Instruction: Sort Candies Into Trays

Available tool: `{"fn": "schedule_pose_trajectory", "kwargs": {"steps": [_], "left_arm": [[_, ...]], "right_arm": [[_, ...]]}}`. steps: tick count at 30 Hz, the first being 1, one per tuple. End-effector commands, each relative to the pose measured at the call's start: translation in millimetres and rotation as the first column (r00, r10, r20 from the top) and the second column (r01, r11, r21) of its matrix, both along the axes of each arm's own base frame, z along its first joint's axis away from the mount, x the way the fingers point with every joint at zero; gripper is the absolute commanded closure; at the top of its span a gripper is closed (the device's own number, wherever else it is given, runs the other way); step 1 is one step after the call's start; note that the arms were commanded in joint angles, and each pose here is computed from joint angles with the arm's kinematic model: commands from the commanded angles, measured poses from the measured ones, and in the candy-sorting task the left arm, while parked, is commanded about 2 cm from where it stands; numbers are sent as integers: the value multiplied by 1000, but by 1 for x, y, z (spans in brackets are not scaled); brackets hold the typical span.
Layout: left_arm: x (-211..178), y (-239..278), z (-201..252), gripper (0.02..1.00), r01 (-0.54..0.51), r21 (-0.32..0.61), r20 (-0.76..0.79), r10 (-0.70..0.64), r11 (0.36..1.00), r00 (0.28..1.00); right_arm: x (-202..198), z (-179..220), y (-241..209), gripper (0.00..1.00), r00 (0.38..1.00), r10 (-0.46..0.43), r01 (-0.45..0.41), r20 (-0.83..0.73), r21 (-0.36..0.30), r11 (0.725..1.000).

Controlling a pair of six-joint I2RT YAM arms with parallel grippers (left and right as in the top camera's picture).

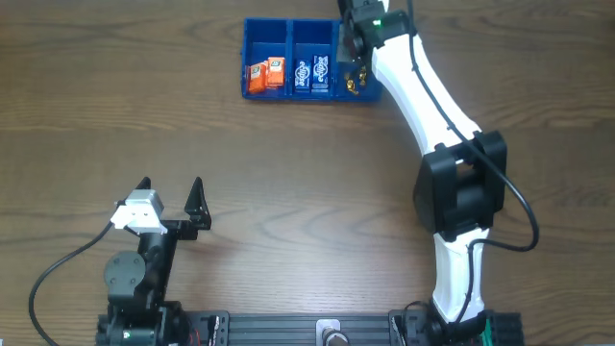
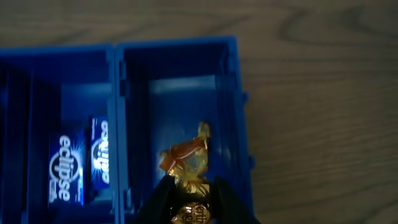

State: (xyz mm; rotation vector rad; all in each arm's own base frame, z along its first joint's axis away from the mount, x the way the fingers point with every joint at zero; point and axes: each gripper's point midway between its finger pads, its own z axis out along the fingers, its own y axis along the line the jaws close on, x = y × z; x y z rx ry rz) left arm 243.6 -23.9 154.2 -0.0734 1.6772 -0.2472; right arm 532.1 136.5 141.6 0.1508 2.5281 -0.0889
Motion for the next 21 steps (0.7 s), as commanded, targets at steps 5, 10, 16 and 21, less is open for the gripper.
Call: {"fn": "schedule_pose_trajectory", "kwargs": {"steps": [5, 10, 16, 21], "left_arm": [[-1, -2, -16, 20, 13, 5, -47, -12, 1000, 999], [-1, -2, -16, 20, 13, 5, -47, -12, 1000, 999], [-1, -2, -16, 20, 13, 5, -47, -12, 1000, 999], [-1, -2, -16, 20, 13, 5, -47, -12, 1000, 999]], "right_arm": [[7, 16, 3, 371, 998, 41, -40, 45, -15, 999], [6, 23, 4, 325, 996, 68, -67, 52, -19, 998], [-13, 64, -4, 294, 983, 102, -98, 151, -31, 995], [-63, 98, -27, 237, 962, 81, -80, 262, -14, 997]]}}
